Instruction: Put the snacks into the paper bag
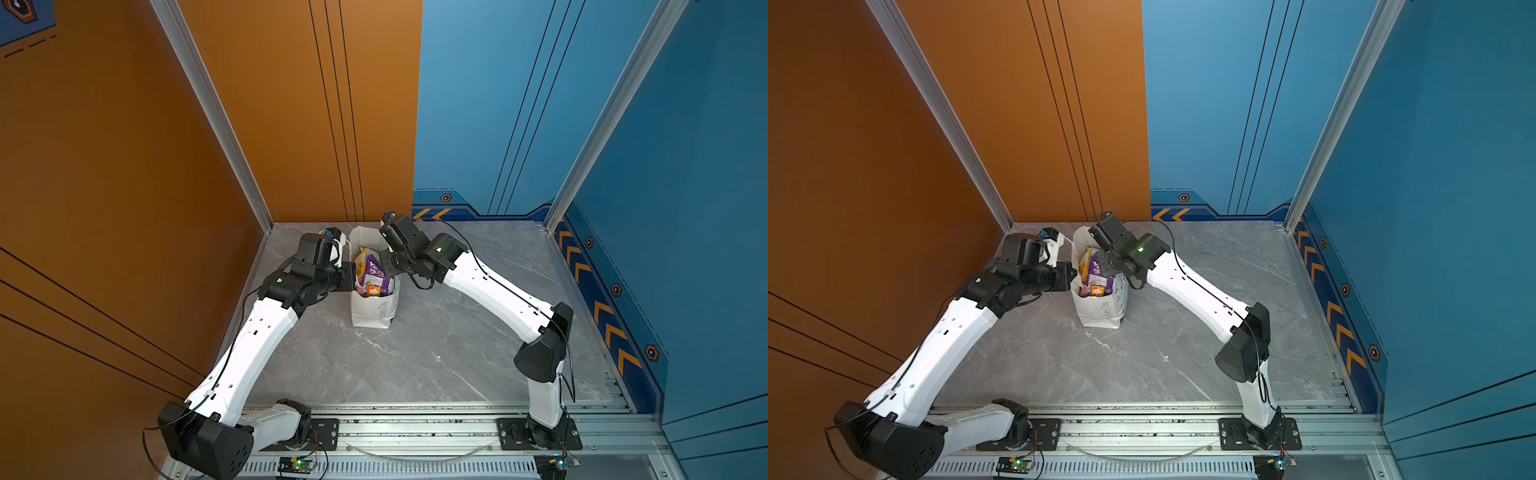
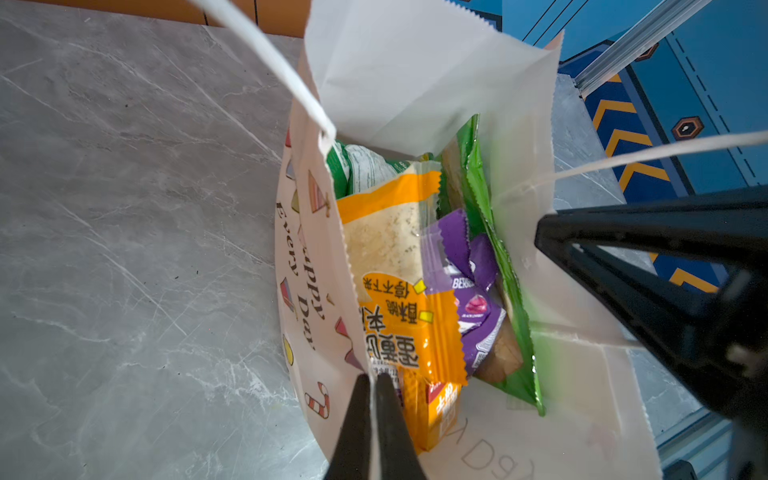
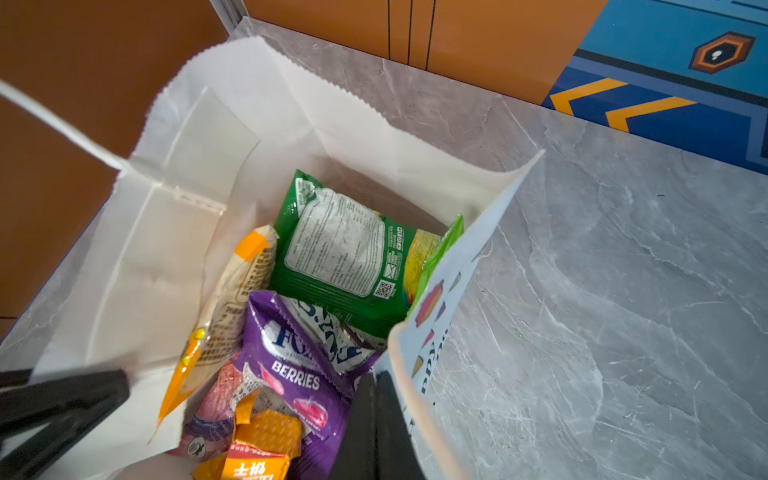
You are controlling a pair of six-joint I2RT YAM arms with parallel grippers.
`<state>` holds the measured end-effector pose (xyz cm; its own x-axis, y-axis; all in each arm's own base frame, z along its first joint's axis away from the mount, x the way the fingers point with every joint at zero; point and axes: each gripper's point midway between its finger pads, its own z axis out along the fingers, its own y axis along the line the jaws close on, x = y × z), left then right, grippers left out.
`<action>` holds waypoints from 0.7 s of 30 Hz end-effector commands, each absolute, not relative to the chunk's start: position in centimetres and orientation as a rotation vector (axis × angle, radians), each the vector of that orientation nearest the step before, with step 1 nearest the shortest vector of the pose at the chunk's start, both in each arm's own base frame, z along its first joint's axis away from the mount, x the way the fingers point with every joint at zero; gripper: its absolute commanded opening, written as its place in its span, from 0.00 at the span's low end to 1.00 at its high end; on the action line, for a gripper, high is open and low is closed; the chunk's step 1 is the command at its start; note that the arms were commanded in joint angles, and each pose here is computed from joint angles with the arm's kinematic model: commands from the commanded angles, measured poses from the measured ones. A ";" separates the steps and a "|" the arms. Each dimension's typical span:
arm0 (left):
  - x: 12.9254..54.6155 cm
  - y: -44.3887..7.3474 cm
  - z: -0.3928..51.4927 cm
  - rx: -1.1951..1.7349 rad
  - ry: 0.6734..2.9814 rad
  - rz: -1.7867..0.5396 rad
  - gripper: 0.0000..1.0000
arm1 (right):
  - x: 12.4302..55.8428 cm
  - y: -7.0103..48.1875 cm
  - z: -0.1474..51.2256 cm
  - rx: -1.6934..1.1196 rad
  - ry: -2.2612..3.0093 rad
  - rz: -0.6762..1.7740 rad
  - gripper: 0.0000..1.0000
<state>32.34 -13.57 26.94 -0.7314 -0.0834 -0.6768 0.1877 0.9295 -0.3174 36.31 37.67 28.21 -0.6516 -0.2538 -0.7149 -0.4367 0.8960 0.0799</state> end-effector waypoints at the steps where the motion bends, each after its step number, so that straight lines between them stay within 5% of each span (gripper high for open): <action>1: 32.2 -16.0 30.7 0.147 2.230 -0.579 0.00 | 35.2 37.7 34.4 -0.478 2.143 0.430 0.00; 10: 30.9 -20.2 33.9 0.162 2.283 -0.541 0.00 | 34.5 29.3 39.1 -0.237 2.041 0.466 0.00; 21: 28.2 -27.7 32.3 0.233 2.301 -0.489 0.00 | 32.7 21.8 35.2 -0.123 2.136 0.442 0.00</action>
<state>27.52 -26.55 29.17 -0.7638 0.0966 -0.6382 0.3270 0.9103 -0.2536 32.53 22.00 33.01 -0.6243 -0.0096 -0.7811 -0.2446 0.9520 0.1838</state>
